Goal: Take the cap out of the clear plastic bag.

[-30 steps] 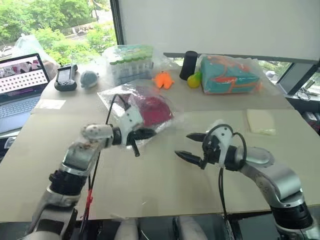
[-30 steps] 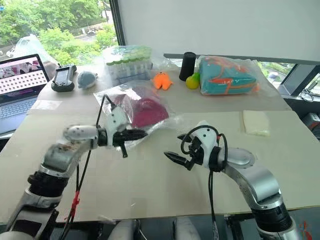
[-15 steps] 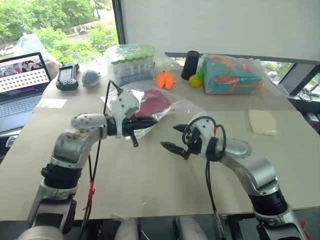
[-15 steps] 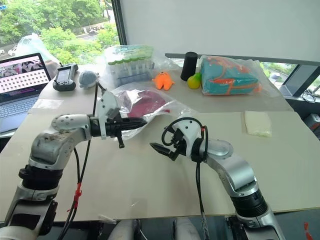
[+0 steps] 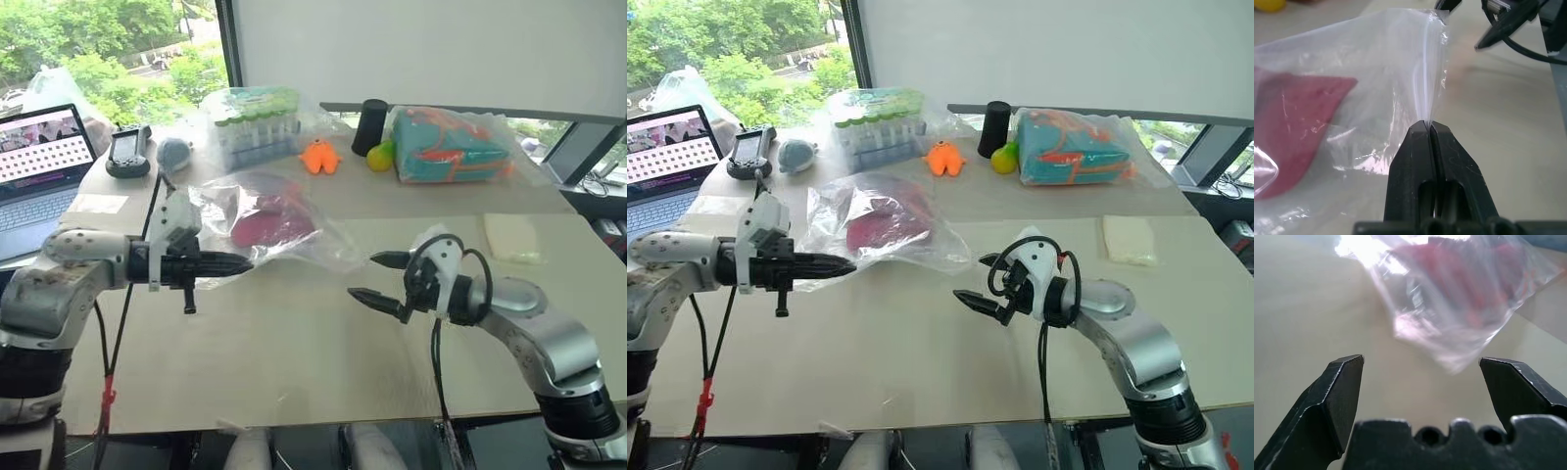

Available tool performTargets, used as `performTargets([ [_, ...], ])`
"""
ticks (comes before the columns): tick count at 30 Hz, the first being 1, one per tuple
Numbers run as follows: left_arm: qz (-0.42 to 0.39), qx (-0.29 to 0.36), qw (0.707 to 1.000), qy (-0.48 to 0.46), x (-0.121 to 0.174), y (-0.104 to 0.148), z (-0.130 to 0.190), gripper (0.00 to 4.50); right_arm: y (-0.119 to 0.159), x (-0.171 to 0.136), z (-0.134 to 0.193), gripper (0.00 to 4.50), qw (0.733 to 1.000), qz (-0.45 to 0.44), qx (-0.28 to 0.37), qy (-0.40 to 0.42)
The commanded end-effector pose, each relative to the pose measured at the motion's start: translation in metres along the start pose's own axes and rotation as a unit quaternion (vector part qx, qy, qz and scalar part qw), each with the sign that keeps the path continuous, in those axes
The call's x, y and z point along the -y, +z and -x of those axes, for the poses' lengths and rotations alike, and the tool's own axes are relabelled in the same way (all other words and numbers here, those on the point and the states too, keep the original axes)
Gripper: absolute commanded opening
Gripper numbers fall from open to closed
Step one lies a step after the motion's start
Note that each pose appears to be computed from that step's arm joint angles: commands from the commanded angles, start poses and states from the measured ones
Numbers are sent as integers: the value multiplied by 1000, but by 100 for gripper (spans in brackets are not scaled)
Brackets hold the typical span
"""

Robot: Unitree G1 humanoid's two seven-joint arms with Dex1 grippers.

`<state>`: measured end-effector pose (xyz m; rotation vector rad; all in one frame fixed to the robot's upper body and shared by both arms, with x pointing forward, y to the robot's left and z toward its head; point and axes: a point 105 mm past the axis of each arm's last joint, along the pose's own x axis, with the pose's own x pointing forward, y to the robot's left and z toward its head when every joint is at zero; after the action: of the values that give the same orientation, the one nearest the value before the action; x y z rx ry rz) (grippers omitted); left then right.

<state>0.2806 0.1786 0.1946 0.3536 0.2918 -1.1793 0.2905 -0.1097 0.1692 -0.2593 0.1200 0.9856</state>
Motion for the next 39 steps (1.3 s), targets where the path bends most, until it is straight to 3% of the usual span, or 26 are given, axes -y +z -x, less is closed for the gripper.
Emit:
performTargets([
  [1, -36, -9, 999, 22, -1, -1, 9, 5, 11, 4, 4, 450, 1000, 14, 14, -3],
  [4, -59, -30, 997, 47, -6, -16, 8, 5, 10, 6, 3, 450, 1000, 14, 11, 3],
  [10, -84, -14, 993, 77, -11, -21, 1, 5, 9, 9, 0, 450, 1000, 18, 5, 8],
  [13, -81, -12, 994, 67, -6, -20, 1, 69, 8, 9, -1, 450, 1000, 18, 4, 8],
  [18, -47, -34, 998, 19, 7, -26, 7, 254, 6, 8, -3, 450, 1000, 13, 4, 11],
  [24, -29, -23, 999, 4, 7, -16, 12, 254, 4, 6, -4, 450, 1000, 9, 2, 13],
  [31, -67, 40, 997, 22, 0, 23, -13, 254, 3, 6, -4, 450, 1000, 8, 0, 14],
  [39, -121, 53, 991, 7, 4, 45, -41, 254, 5, 5, -6, 450, 1000, 7, 2, 14],
])
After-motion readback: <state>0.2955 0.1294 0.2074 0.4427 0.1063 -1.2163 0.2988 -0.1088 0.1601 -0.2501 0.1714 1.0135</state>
